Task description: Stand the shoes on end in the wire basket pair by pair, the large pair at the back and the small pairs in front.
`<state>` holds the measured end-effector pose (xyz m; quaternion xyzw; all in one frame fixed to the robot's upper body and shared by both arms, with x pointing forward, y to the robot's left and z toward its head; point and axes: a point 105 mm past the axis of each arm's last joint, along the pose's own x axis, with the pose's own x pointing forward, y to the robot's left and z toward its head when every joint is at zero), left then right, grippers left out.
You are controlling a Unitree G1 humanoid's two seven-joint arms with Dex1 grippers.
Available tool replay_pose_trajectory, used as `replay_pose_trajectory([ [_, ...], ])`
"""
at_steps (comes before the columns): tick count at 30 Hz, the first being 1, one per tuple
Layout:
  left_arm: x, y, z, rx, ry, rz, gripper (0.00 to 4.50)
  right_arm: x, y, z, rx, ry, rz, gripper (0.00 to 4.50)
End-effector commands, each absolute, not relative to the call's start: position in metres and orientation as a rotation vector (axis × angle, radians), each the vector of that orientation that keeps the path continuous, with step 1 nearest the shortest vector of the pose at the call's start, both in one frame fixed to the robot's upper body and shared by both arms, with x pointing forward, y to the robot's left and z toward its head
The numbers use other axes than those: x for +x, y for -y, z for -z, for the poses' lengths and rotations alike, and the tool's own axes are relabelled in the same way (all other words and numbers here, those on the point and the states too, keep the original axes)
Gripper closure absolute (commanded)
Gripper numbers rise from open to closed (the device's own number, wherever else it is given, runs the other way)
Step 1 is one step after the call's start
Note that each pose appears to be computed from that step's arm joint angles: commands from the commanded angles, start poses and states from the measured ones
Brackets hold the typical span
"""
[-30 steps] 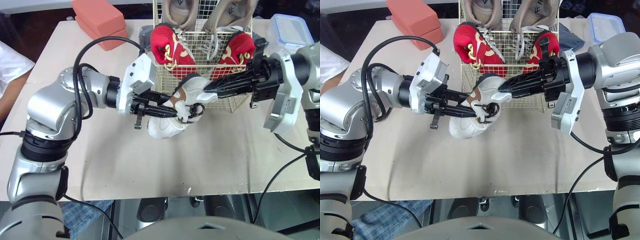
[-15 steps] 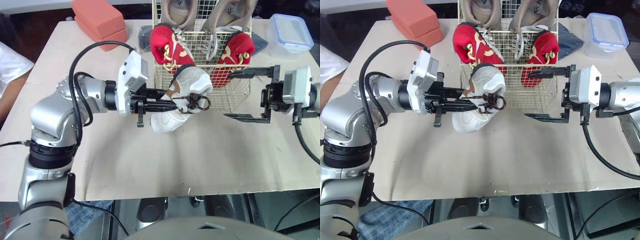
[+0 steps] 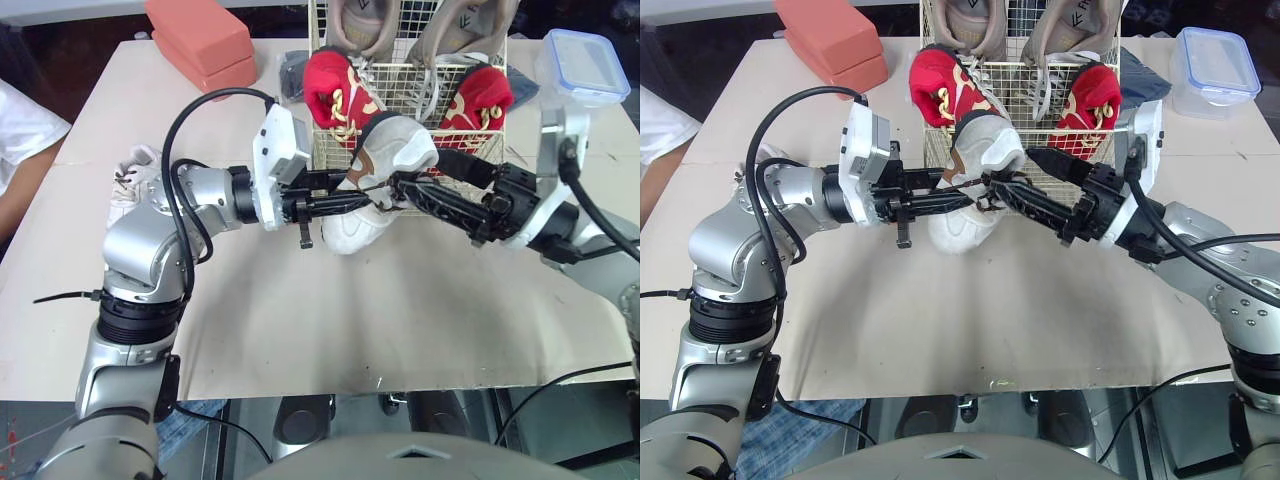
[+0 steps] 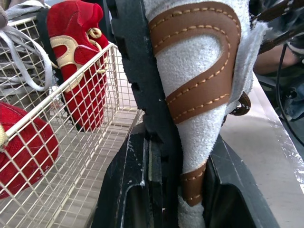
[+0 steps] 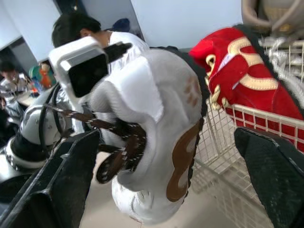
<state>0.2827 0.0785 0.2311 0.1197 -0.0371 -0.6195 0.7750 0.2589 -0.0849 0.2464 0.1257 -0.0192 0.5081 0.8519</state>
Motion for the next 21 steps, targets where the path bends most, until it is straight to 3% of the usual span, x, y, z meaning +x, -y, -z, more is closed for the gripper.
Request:
replay_pose_trajectory([
  [1, 0.277, -0.078, -0.243, 0.295, 0.146, 1.354, 3.93, 0.258, 0.08, -0.256, 0.229, 0.079, -1.059, 1.91],
  [5, 0.276, -0.076, -0.243, 0.284, 0.146, 1.364, 3.93, 0.259, 0.073, -0.257, 0.236, 0.088, -1.051, 3.85],
  [7, 0.277, -0.075, -0.244, 0.271, 0.145, 1.356, 3.93, 0.258, 0.071, -0.259, 0.248, 0.095, -1.047, 4.46],
  [9, 0.28, -0.075, -0.243, 0.257, 0.108, 1.342, 3.93, 0.257, 0.069, -0.261, 0.265, 0.107, -1.038, 4.46],
  [13, 0.279, -0.075, -0.242, 0.255, 0.085, 1.349, 2.05, 0.255, 0.068, -0.269, 0.321, 0.153, -1.005, 4.5],
  [18, 0.279, -0.084, -0.243, 0.3, 0.101, 1.324, 0.05, 0.256, 0.084, -0.289, 0.373, 0.253, -0.9, 4.5],
  [21, 0.276, -0.09, -0.246, 0.31, 0.104, 1.323, 0.05, 0.261, 0.103, -0.296, 0.416, 0.302, -0.77, 4.5],
])
